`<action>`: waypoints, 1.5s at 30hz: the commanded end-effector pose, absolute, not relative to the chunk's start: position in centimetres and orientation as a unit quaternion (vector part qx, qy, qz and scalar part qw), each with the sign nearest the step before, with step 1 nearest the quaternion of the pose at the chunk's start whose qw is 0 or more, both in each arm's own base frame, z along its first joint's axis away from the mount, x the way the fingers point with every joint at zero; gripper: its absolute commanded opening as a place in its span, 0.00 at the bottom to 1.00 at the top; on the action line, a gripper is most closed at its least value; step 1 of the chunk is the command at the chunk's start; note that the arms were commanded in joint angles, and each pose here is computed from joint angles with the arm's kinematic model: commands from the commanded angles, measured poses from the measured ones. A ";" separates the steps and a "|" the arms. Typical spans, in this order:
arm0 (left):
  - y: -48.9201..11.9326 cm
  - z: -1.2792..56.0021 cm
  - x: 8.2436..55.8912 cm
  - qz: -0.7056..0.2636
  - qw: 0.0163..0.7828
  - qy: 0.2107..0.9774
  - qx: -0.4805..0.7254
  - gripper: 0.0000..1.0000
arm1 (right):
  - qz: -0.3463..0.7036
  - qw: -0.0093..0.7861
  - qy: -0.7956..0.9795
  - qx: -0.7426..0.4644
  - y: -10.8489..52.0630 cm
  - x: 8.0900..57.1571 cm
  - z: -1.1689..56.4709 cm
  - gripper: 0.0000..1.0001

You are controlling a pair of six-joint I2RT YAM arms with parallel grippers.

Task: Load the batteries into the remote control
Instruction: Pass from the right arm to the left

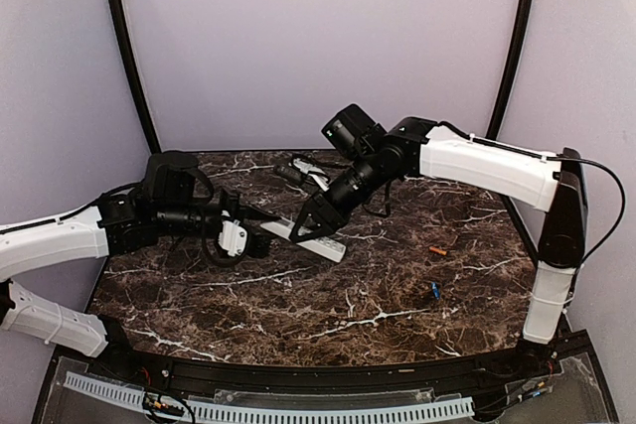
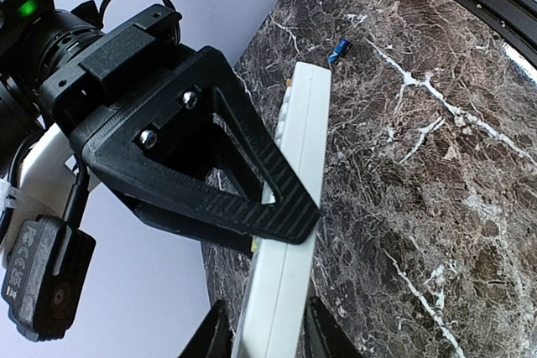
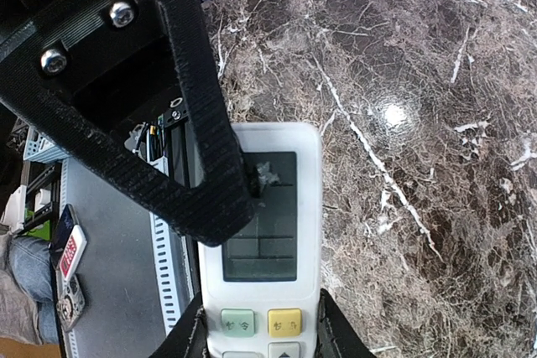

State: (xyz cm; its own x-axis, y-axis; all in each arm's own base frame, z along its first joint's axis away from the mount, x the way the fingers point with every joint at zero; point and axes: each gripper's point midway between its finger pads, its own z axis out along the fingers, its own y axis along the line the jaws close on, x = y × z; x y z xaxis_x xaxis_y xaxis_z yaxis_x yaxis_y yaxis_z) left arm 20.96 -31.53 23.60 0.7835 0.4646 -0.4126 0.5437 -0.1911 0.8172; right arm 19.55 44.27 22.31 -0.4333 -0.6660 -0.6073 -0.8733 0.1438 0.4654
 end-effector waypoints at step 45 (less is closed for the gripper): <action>-31.6 28.8 19.5 -0.319 0.560 0.568 0.513 0.00 | 0.392 0.522 0.553 -0.518 40.7 20.1 40.7 0.99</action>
